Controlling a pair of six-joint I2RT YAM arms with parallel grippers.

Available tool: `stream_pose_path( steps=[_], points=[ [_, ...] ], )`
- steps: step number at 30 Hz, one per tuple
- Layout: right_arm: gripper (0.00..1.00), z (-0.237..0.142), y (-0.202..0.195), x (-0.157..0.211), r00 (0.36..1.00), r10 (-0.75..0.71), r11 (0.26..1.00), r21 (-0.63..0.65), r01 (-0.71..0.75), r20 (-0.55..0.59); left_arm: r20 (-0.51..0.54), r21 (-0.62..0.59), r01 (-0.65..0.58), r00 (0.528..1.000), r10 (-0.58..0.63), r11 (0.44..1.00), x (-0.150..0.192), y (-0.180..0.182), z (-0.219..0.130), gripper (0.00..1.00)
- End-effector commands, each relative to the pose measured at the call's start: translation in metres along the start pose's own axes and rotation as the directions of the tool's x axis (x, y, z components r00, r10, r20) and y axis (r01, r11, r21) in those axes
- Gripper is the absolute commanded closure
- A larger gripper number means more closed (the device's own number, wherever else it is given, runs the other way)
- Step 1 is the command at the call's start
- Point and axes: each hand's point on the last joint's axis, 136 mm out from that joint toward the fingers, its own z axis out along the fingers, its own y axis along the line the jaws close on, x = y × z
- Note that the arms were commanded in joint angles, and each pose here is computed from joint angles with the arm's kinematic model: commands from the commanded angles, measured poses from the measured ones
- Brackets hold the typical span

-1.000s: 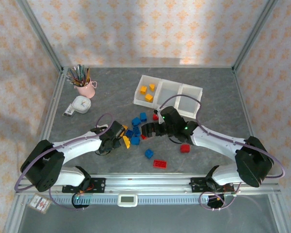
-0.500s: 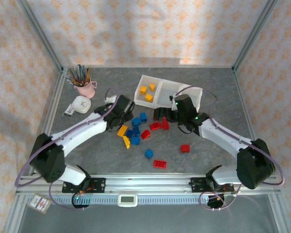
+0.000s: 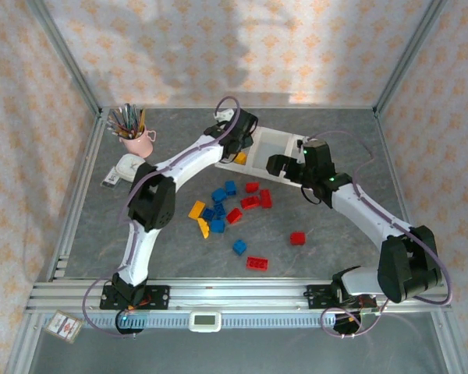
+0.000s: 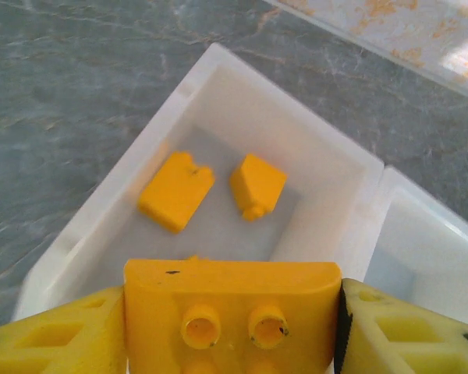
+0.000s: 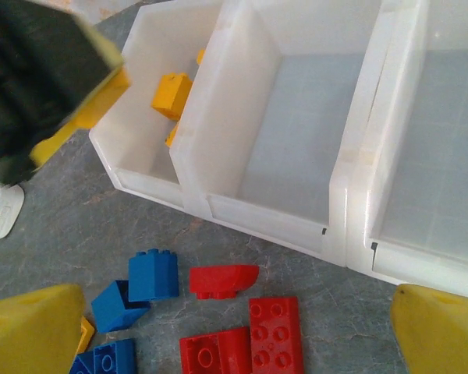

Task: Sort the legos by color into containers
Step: Place the lego in the container, then pick up the lego from the middle-left of the table.

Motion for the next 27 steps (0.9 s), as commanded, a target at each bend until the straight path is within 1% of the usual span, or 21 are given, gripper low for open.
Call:
stream_pose_path(
  steps=[1,3,6,9,12,17,20,25,27],
  points=[
    [0.0,-0.003,0.003,-0.018,0.999,-0.008,1.0,0.009,0.008,0.042,0.003,0.025,0.04,0.999,-0.04,0.999,-0.013,-0.012,0.013,0.39],
    [0.0,-0.004,0.004,-0.02,0.999,-0.019,1.0,0.008,0.019,0.043,-0.002,0.03,0.058,0.998,-0.058,0.998,-0.014,-0.016,0.022,0.35],
    [0.0,-0.007,0.009,-0.022,0.998,-0.035,0.999,-0.008,0.036,0.048,0.002,0.035,0.072,0.997,-0.072,0.997,-0.021,-0.018,0.024,0.28],
    [0.0,-0.009,0.015,-0.023,0.998,-0.046,0.998,-0.037,0.048,0.044,0.005,0.06,0.079,0.997,-0.079,0.995,-0.026,-0.023,0.017,0.27],
    [0.0,-0.01,0.021,-0.021,0.998,-0.056,0.996,-0.064,0.059,0.034,0.017,0.061,0.076,0.997,-0.077,0.995,-0.033,-0.022,0.006,0.24],
    [0.0,-0.013,0.027,-0.016,0.999,-0.049,0.994,-0.094,0.05,0.015,0.02,0.08,0.078,0.997,-0.079,0.994,-0.041,-0.021,-0.016,0.23],
    [0.0,-0.016,0.033,-0.009,0.999,-0.054,0.992,-0.111,0.053,0.0,0.008,0.109,0.069,0.997,-0.071,0.992,-0.037,-0.017,-0.035,0.23],
    [0.0,-0.016,0.039,0.011,0.997,-0.071,0.99,-0.129,0.065,-0.042,-0.008,0.125,0.062,0.998,-0.062,0.99,-0.018,0.009,-0.069,0.22],
    [0.0,-0.016,0.041,0.021,0.995,-0.079,0.988,-0.139,0.07,-0.062,-0.016,0.151,0.067,0.998,-0.065,0.986,-0.009,0.018,-0.086,0.22]
  ],
)
